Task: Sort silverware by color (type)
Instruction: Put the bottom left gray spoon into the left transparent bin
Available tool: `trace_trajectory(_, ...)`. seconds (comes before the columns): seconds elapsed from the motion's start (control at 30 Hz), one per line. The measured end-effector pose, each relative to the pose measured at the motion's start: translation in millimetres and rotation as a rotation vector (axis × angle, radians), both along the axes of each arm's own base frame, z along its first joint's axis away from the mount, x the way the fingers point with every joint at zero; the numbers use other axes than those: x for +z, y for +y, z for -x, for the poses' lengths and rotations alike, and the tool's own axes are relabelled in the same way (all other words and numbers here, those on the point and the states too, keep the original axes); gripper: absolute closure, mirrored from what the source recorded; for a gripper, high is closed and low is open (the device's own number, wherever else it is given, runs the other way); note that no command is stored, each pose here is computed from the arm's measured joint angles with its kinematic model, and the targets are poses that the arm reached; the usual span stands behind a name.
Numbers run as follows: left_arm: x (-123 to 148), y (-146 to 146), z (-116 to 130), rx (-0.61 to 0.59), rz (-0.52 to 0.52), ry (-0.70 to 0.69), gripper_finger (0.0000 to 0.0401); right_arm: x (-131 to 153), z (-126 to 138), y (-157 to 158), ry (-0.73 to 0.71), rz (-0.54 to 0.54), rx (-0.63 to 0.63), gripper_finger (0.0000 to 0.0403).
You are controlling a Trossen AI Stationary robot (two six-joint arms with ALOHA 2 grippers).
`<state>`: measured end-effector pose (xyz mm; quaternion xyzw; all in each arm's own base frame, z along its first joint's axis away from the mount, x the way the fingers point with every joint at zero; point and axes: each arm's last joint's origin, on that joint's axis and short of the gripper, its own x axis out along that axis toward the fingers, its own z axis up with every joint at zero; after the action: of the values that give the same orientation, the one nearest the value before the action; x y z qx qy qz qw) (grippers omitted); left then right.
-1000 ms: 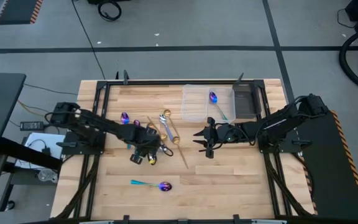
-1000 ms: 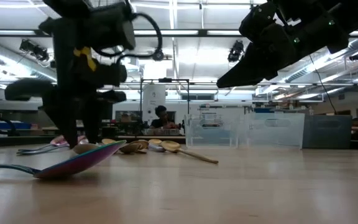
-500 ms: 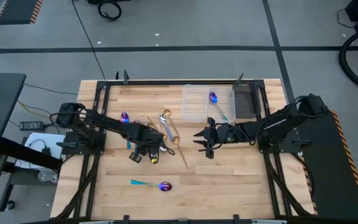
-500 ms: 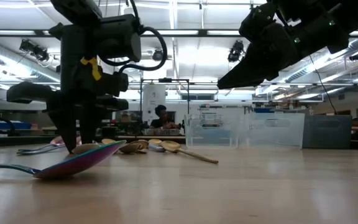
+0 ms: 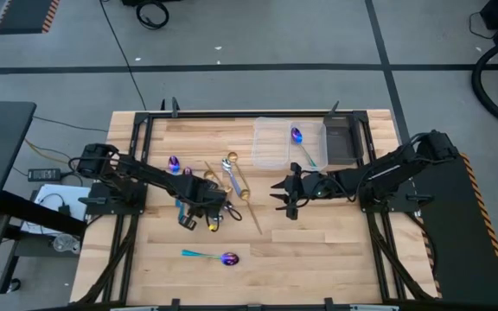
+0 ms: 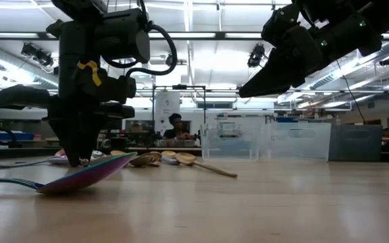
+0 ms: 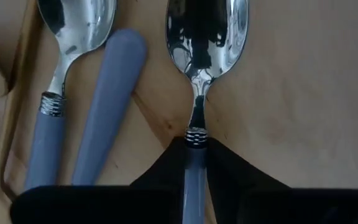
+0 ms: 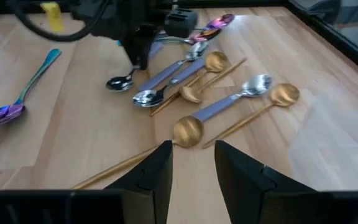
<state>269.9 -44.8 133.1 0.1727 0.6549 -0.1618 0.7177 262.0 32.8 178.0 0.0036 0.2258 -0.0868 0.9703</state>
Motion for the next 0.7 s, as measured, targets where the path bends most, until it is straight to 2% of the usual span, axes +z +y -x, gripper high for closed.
trace_trajectory(0.3, 18, -4, -12, 0.196, 0.040, -0.068, 0.0352, 14, 8, -3, -0.025, 0.025, -0.031, 0.0274)
trace_trajectory(0.47, 20, -9, -15, 0.238, 0.051, -0.107, 0.0353, 14, 9, -5, -0.015, 0.067, -0.041, 0.0274)
trace_trajectory(0.7, 22, -10, -21, 0.364, 0.063, -0.178, 0.0353, 17, 9, -17, -0.017, 0.088, -0.081, 0.0274)
